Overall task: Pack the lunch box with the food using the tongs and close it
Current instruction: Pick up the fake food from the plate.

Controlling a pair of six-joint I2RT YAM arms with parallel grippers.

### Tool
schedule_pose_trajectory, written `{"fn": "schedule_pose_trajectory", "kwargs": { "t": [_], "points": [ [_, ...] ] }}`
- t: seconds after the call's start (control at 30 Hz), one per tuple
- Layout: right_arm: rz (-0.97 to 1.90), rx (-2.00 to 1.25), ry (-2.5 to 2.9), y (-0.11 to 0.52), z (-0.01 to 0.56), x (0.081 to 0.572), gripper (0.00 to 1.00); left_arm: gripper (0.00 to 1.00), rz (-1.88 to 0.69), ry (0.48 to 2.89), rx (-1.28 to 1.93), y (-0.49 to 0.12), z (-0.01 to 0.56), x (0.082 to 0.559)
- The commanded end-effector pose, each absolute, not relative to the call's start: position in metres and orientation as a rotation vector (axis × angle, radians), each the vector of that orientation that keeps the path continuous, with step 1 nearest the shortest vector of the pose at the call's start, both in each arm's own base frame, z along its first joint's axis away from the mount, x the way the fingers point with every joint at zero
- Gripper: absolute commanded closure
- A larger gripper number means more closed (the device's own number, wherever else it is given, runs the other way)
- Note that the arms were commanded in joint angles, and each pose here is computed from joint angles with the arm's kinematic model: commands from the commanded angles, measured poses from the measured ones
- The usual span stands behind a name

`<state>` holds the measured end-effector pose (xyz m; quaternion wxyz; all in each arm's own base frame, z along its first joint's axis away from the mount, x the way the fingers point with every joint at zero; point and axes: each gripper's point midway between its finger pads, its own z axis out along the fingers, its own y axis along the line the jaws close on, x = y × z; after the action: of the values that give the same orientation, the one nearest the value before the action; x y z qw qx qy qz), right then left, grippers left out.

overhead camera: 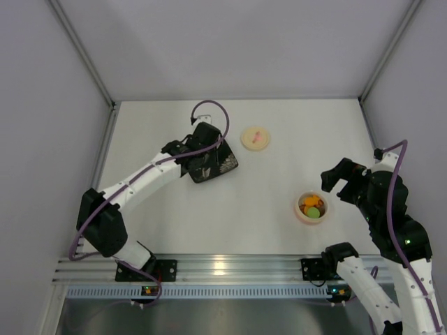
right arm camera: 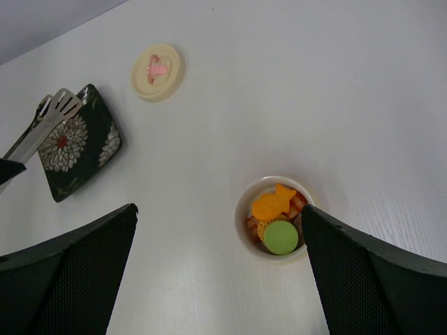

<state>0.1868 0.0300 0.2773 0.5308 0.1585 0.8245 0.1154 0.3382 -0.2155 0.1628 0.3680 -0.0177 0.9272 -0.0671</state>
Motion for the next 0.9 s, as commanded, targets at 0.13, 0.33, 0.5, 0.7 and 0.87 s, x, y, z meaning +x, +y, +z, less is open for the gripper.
{"fn": "schedule_pose_trajectory", "kwargs": {
  "t": [0.13, 0.33, 0.5, 0.7, 0.87],
  "points": [
    [0.255, 0.397, 1.964, 0.025, 0.279, 0.187, 0.01, 0.71, -0.258, 2.28, 0.009, -0.227, 0.214, 0.319],
    [0.255, 0.397, 1.964, 0.026, 0.28, 0.189, 0.01, 0.71, -0.326, 2.248, 0.179, -0.273, 0.233, 0.277],
    [0.254, 0.398, 1.962, 0.026, 0.281, 0.189, 0.01, 0.7, -0.456, 2.223, 0.343, -0.328, 0.239, 0.23],
    [0.252, 0.395, 1.964, 0.026, 0.282, 0.189, 0.01, 0.7, -0.58, 2.181, 0.55, -0.399, 0.243, 0.175],
    [0.243, 0.394, 1.963, 0.024, 0.283, 0.188, 0.01, 0.7, -0.604, 2.177, 0.683, -0.438, 0.232, 0.141]
  ]
}}
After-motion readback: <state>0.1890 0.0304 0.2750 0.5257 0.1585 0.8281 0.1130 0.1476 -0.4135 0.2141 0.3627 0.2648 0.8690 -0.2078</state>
